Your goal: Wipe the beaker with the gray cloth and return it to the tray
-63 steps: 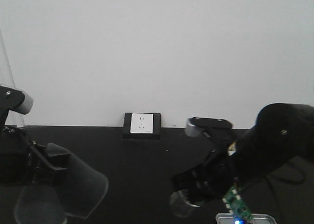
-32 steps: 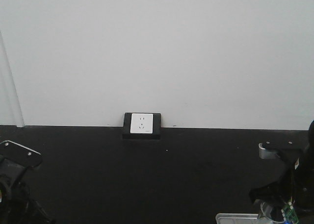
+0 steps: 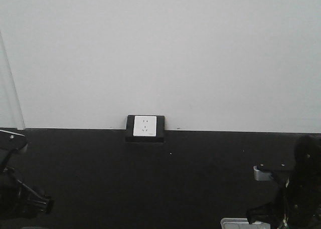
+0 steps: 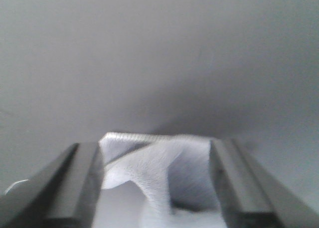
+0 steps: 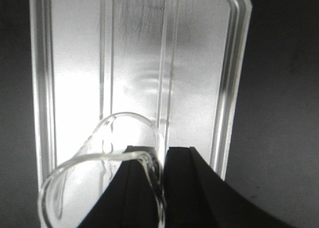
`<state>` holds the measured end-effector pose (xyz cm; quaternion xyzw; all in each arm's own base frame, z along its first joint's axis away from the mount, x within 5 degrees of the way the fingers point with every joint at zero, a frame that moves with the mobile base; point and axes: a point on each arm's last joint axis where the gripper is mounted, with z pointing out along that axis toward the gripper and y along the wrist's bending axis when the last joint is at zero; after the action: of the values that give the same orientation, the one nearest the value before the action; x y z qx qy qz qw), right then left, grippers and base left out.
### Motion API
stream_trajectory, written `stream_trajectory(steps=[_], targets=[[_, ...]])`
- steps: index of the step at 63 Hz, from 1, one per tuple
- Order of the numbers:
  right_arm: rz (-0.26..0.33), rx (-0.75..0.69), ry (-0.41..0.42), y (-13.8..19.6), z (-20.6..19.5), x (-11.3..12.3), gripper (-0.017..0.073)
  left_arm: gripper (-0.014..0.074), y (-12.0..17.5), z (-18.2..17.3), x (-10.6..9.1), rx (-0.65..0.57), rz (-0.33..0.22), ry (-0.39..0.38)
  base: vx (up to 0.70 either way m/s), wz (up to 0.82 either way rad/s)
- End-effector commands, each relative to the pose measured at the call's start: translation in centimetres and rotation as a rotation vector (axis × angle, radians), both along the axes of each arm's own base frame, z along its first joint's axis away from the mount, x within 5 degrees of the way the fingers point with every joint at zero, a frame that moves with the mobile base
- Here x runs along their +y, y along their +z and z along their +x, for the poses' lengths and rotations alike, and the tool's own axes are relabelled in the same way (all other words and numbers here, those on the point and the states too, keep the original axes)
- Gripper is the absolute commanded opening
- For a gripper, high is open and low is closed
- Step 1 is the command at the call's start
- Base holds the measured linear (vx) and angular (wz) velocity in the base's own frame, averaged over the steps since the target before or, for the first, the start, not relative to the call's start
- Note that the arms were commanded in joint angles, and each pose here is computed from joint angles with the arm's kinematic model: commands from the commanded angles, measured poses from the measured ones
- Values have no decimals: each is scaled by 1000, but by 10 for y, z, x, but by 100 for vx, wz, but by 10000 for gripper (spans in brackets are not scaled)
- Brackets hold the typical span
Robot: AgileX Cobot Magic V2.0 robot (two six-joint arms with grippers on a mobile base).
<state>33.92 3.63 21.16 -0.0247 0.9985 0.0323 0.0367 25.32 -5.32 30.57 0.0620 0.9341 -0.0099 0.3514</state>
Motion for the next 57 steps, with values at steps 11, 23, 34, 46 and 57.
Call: stream_trajectory(steps=[11, 23, 34, 46, 57], targets=[[6, -43, 3, 5, 7, 0, 20, 582, 38, -15, 1, -157, -66, 3, 0, 0], [5, -41, 1, -3, 11, 0, 59, 582, 41, -18, 2, -170, -69, 4, 0, 0], [6, -53, 1, -3, 12, 0, 122, 582, 41, -18, 2, -171, -70, 4, 0, 0], [6, -59, 0, -3, 13, 0, 216, 582, 41, -18, 2, -171, -70, 4, 0, 0], [6, -59, 0, -3, 13, 0, 289, 582, 41, -18, 2, -170, -69, 4, 0, 0]])
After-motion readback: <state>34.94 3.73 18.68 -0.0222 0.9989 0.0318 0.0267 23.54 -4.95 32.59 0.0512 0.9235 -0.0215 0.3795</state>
